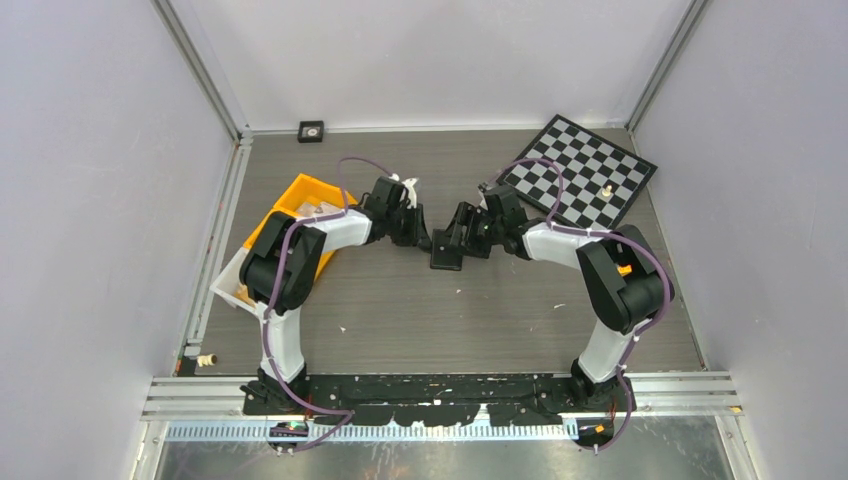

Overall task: Take the credit cards out of the card holder
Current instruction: Close the card holder at the center of the board.

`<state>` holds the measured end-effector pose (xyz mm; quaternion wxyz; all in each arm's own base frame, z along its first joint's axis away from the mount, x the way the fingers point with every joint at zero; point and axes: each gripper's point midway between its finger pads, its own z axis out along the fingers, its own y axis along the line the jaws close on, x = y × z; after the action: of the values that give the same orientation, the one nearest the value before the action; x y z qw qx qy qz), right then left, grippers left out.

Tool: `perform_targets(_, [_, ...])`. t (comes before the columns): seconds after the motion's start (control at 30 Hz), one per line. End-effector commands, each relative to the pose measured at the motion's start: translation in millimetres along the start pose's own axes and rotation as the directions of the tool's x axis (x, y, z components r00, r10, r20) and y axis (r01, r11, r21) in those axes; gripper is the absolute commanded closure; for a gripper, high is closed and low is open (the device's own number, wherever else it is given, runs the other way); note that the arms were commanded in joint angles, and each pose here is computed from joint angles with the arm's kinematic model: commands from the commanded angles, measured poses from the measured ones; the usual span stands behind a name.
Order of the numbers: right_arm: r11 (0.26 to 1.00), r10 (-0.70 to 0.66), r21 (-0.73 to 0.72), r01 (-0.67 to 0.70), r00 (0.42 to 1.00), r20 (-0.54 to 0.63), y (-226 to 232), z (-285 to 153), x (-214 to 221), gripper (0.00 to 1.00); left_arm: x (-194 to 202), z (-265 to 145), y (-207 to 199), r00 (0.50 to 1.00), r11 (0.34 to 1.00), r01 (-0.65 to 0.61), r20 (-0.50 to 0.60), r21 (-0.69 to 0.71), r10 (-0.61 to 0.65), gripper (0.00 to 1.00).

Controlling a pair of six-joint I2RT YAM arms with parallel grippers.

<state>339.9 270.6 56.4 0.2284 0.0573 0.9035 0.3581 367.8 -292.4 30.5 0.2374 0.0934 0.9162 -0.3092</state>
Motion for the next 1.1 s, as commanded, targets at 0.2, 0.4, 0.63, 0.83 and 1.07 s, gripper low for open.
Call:
perform_targets(0.2, [0.999, -0.048, -0.015, 0.049, 0.998, 0.036, 12.6, -5.6, -9.7, 0.32, -11.2, -17.0, -20.2, 0.998, 0.998, -0.011, 0.056, 0.059, 0.008, 0.72])
perform_targets(0.4, [0.998, -0.054, -0.010, 0.055, 0.997, 0.062, 13.0, -9.6, -13.5, 0.53, -23.8, -34.8, -16.5, 0.987, 1.000, -0.021, 0.158, 0.016, 0.018, 0.68])
perform_targets(0.63, [0.998, -0.043, 0.050, 0.041, 0.998, 0.042, 0.5, -3.3, -11.8, 0.76, -28.2, -45.7, -27.6, 0.979, 0.998, -0.038, 0.201, 0.059, 0.025, 0.65])
perform_targets(0.83, [0.992, -0.010, 0.127, 0.010, 1.000, 0.001, -20.1, 11.1, -4.7, 0.86, -21.7, -36.4, -35.8, 0.988, 0.991, -0.047, 0.151, 0.125, 0.027, 0.65])
perform_targets(1.07, [0.993, -0.056, 0.107, 0.051, 0.997, 0.048, -9.3, -3.0, -14.7, 0.87, -25.2, -43.2, -40.0, 0.984, 0.989, -0.057, 0.176, 0.134, 0.033, 0.57])
